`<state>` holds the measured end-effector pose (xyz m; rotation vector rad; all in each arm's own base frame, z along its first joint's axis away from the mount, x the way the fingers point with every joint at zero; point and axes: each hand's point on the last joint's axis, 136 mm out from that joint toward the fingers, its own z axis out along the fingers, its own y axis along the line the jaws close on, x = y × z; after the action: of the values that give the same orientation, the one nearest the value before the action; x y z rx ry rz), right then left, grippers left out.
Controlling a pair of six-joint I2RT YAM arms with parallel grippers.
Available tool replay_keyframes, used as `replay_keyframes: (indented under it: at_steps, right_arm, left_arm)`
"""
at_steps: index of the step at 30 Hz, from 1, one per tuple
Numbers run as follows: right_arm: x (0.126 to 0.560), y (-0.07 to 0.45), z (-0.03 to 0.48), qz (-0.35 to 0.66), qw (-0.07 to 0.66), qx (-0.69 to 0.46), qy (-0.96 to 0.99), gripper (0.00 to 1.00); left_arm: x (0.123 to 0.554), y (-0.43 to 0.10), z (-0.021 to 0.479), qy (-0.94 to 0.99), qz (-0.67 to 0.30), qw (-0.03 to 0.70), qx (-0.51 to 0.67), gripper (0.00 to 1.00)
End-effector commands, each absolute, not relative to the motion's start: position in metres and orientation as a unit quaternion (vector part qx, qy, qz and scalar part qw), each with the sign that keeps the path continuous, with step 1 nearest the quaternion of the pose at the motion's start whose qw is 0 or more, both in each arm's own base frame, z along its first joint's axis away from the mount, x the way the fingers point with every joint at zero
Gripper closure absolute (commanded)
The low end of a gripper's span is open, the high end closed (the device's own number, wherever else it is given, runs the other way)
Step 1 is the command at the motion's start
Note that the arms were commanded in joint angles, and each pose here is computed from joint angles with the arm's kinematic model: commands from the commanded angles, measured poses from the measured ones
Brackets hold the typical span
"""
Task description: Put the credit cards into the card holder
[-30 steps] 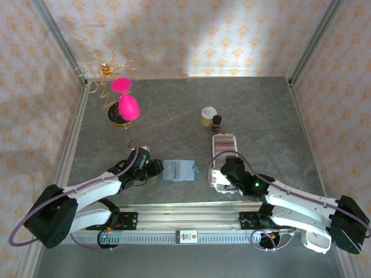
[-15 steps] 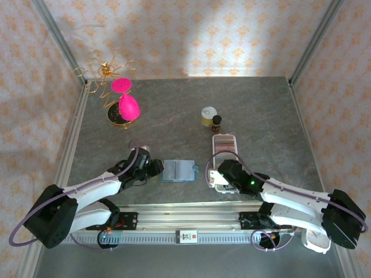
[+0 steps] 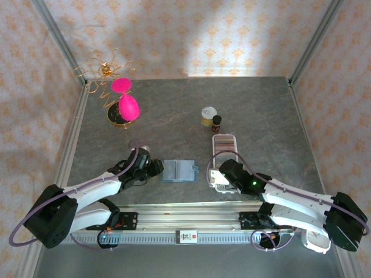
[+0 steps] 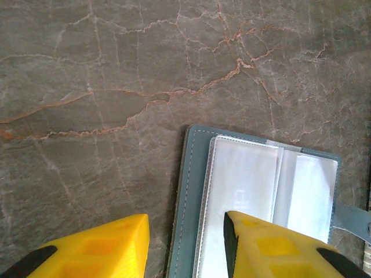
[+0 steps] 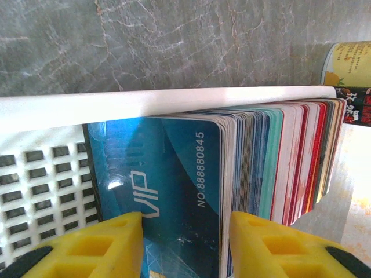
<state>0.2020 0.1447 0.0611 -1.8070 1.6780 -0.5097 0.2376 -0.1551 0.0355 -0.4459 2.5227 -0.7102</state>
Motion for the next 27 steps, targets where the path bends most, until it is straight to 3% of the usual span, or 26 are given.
replay_keyframes:
  at_steps: [1, 5, 11, 17, 27]
  right_arm:
    - [0.2145, 0.1485, 0.0819, -0.205, 0.337, -0.661, 0.638, 0.58]
    - [0.2143, 0.1485, 0.0822, -0.204, 0.337, -0.661, 0.638, 0.59]
    - [0.2145, 0.1479, 0.0847, -0.206, 0.336, -0.662, 0.638, 0.68]
    - [0.2153, 0.1473, 0.0880, -0.208, 0.339, -0.659, 0.639, 0.70]
    - [0.2163, 0.1458, 0.0898, -0.213, 0.338, -0.656, 0.640, 0.82]
  left_arm:
    - [0.2383, -0.1589, 0.0376, 0.918, -0.268, 0.244, -0.160, 0.60]
    - [0.2380, -0.1586, 0.0370, 0.919, -0.267, 0.243, -0.161, 0.60]
    - [0.2378, -0.1590, 0.0368, 0.919, -0.267, 0.243, -0.160, 0.60]
    - [0.2376, -0.1599, 0.0359, 0.919, -0.268, 0.241, -0.159, 0.61]
    - [0.2373, -0.1611, 0.0354, 0.919, -0.269, 0.241, -0.157, 0.62]
